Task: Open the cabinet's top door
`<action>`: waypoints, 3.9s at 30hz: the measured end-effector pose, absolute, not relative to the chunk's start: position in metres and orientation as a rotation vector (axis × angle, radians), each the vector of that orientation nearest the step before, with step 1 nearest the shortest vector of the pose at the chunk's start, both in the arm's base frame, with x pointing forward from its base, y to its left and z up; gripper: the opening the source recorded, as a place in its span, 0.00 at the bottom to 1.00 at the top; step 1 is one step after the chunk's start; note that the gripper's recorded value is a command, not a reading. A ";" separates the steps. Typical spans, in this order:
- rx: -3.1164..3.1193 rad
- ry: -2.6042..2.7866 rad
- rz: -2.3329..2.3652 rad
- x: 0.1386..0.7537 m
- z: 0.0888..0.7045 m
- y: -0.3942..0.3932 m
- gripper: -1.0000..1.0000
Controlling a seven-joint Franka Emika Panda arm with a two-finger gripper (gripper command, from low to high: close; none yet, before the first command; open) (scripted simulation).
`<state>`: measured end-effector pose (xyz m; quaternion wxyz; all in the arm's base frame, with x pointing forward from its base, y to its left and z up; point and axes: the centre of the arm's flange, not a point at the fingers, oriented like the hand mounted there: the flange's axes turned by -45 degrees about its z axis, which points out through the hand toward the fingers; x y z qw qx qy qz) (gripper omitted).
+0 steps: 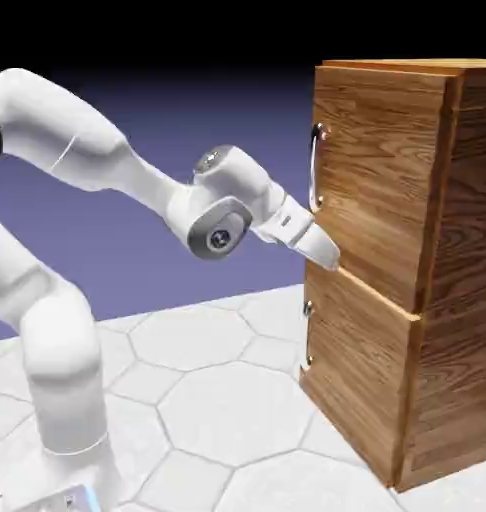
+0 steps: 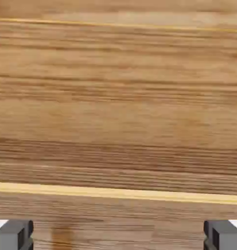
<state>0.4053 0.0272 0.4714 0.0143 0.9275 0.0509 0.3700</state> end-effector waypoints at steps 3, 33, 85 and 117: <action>2.926 0.284 1.017 0.403 0.461 0.077 0.50; 3.278 1.838 -0.278 0.486 0.416 0.252 0.50; 2.257 0.529 2.251 0.349 0.579 0.167 0.50; 2.395 0.483 2.395 0.265 0.539 -0.022 0.00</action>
